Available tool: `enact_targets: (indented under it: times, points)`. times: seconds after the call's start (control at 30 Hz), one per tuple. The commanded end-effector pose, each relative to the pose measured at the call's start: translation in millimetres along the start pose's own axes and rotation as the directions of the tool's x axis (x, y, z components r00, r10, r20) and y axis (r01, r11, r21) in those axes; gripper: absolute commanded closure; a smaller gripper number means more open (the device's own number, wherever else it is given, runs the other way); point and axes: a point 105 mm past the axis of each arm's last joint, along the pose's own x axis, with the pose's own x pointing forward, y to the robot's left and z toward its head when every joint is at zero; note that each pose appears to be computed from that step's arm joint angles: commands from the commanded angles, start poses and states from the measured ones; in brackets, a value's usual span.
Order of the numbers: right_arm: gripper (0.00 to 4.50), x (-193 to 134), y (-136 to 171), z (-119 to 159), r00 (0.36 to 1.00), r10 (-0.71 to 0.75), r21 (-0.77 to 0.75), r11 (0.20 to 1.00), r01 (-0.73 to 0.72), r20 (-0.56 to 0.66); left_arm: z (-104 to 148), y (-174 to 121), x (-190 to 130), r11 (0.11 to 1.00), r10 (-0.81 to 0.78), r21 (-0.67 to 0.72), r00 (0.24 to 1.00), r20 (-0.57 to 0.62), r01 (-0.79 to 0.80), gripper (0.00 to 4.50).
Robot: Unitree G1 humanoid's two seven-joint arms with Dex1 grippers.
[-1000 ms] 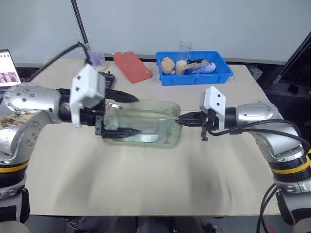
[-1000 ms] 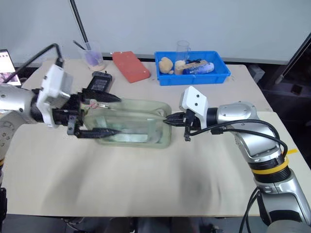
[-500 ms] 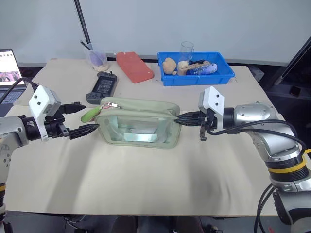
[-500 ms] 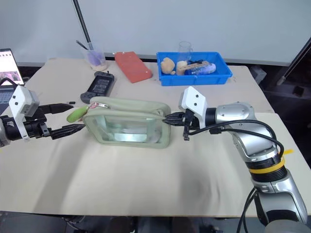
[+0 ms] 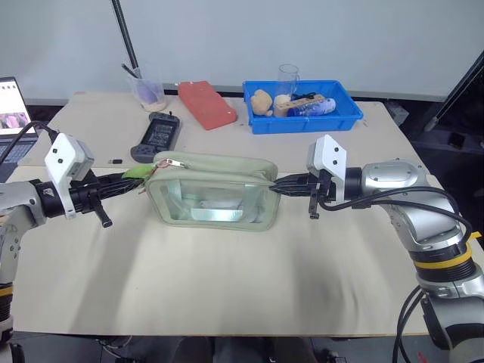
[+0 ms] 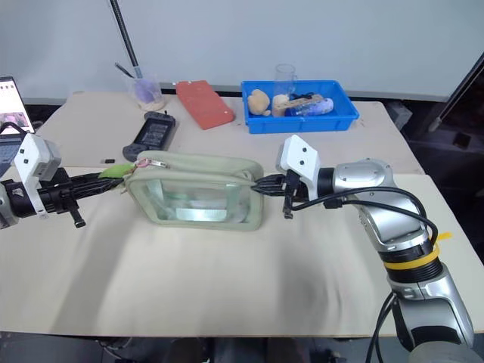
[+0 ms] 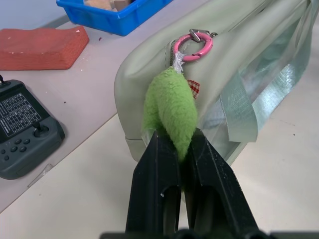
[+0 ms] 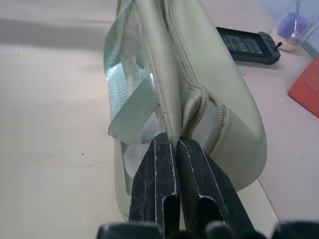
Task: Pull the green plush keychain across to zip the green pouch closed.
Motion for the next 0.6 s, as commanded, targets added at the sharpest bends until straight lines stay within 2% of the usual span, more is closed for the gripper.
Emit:
enact_targets:
  times: [0.03,0.23,0.33,0.5,0.6]
  points:
    - [4.50,-5.5,-4.2,10.6,0.999,-0.026,-0.051,0.998,0.027,0.022,31.2,-3.0,-2.0,0.996,-0.033,0.088,0.999,0.032,0.030,4.44]
    - [4.50,-4.4,-3.0,12.2,0.999,-0.024,-0.055,0.998,0.025,0.026,65.4,-16.2,26.7,0.963,-0.117,0.252,0.990,0.082,0.093,4.44]
    - [4.50,-3.4,-2.7,12.7,0.999,-0.026,-0.055,0.998,0.028,0.029,67.3,-25.1,46.8,0.926,-0.157,0.356,0.986,0.053,0.128,4.44]
    - [4.50,-2.8,-0.6,13.1,0.999,-0.033,-0.055,0.998,0.034,0.030,58.5,-28.2,63.1,0.908,-0.188,0.387,0.982,0.034,0.161,4.44]
    - [4.50,-3.9,-0.5,13.4,0.999,-0.041,-0.053,0.998,0.042,0.031,56.3,-25.1,63.7,0.903,-0.195,0.395,0.980,0.024,0.170,3.46]
